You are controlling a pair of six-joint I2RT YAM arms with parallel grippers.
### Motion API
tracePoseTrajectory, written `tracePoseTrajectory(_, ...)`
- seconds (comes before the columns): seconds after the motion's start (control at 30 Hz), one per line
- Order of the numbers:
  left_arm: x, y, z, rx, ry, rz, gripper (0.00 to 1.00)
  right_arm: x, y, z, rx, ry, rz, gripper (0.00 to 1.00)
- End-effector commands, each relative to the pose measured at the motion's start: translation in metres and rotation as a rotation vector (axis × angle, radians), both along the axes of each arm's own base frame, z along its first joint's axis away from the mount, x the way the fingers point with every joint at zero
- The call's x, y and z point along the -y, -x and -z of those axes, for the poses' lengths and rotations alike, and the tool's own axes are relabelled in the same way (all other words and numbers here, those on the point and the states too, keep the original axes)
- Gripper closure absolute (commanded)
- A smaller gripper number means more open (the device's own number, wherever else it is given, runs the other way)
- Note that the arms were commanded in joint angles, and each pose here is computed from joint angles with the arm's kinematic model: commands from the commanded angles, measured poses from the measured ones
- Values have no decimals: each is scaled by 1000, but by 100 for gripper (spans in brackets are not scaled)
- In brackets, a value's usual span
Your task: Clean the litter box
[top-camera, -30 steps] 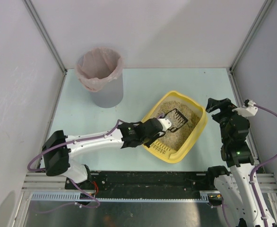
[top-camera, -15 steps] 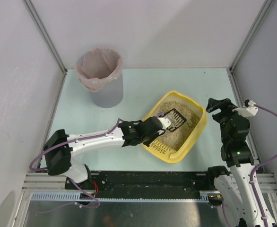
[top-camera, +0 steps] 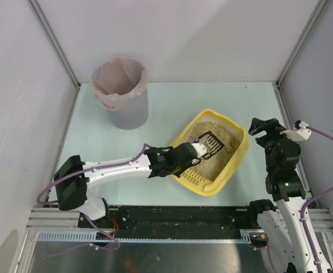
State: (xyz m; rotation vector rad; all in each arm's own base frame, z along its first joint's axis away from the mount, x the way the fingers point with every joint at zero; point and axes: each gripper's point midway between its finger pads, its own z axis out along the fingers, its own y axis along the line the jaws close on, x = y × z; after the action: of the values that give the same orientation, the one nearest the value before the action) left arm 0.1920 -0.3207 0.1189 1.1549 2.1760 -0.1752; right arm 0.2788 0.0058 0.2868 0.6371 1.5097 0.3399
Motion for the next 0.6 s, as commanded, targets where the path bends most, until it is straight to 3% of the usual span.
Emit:
tracePoseTrajectory(0.0, 6, -3, -20, -13, 77, 11, 100, 0, -3, -3, 13, 1, 3, 17)
tracePoseTrajectory(0.07, 18, 10, -17, -26, 80, 67, 100, 0, -3, -4, 16, 1, 0, 17)
tracePoseTrajectory(0.17, 2, -12, -18, 81, -1, -22, 100, -1, -1, -6, 21, -3, -7, 17)
tracePoseTrajectory(0.23, 19, 10, -16, -57, 93, 64, 100, 0, 0, -7, 26, -3, 1, 17)
tracePoseTrajectory(0.3, 27, 16, -11, -30, 58, 98, 100, 0, 0, -7, 27, -2, 2, 17)
tracePoseTrajectory(0.37, 11, -4, -14, 62, -4, 14, 100, -1, 0, -8, 31, -6, -5, 17)
tracePoseTrajectory(0.47, 19, 12, -16, -31, 76, 60, 100, -1, -2, -6, 25, -5, -2, 17)
tracePoseTrajectory(0.57, 6, -7, -20, 97, -5, -2, 100, -3, -3, -5, 20, -5, -16, 17)
